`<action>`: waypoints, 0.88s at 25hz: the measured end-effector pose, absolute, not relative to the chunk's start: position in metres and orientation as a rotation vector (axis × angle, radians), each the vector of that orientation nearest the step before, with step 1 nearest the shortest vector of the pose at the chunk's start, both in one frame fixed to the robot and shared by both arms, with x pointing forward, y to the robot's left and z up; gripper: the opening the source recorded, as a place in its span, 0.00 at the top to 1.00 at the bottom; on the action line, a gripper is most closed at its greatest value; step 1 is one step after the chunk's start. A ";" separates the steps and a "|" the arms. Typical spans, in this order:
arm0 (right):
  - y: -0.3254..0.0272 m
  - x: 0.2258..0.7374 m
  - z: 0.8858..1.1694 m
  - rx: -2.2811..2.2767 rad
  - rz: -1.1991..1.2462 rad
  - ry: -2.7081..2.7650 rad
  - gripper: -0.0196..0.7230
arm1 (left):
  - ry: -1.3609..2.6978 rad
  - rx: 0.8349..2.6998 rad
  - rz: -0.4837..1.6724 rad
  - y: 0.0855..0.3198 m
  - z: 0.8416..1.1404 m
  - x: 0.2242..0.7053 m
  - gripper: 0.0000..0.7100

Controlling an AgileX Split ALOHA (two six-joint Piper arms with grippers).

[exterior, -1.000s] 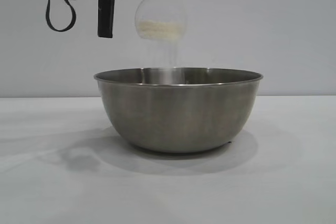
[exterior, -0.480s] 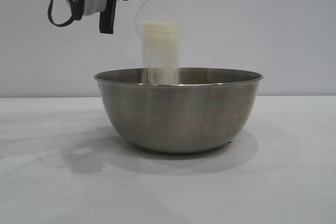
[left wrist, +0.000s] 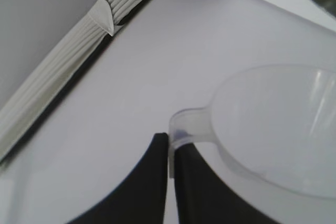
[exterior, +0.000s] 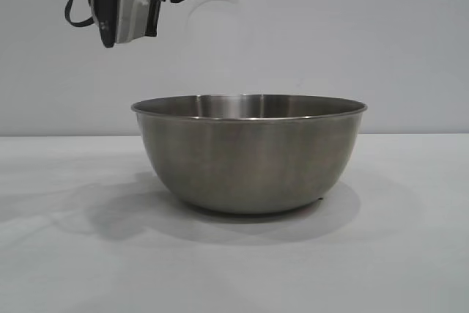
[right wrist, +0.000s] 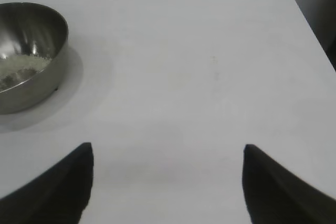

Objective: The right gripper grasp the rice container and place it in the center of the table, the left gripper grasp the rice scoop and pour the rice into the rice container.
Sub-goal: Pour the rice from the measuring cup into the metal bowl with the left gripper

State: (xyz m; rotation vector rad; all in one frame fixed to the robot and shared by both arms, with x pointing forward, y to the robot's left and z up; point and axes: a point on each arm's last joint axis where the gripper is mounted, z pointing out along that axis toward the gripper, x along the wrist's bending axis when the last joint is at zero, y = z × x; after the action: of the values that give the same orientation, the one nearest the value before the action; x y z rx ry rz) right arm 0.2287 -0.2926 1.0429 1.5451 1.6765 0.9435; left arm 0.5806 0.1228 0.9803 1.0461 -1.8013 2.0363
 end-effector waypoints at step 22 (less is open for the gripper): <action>-0.293 0.229 1.043 1.545 0.943 1.677 0.30 | -1.917 0.916 2.123 0.121 0.981 0.579 1.00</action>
State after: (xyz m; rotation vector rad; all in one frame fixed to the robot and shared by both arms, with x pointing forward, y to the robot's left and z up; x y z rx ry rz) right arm 0.2287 -0.2926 1.0429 1.5451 1.6765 0.9435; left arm 0.5788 0.1208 0.9815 0.9163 -1.9174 2.1229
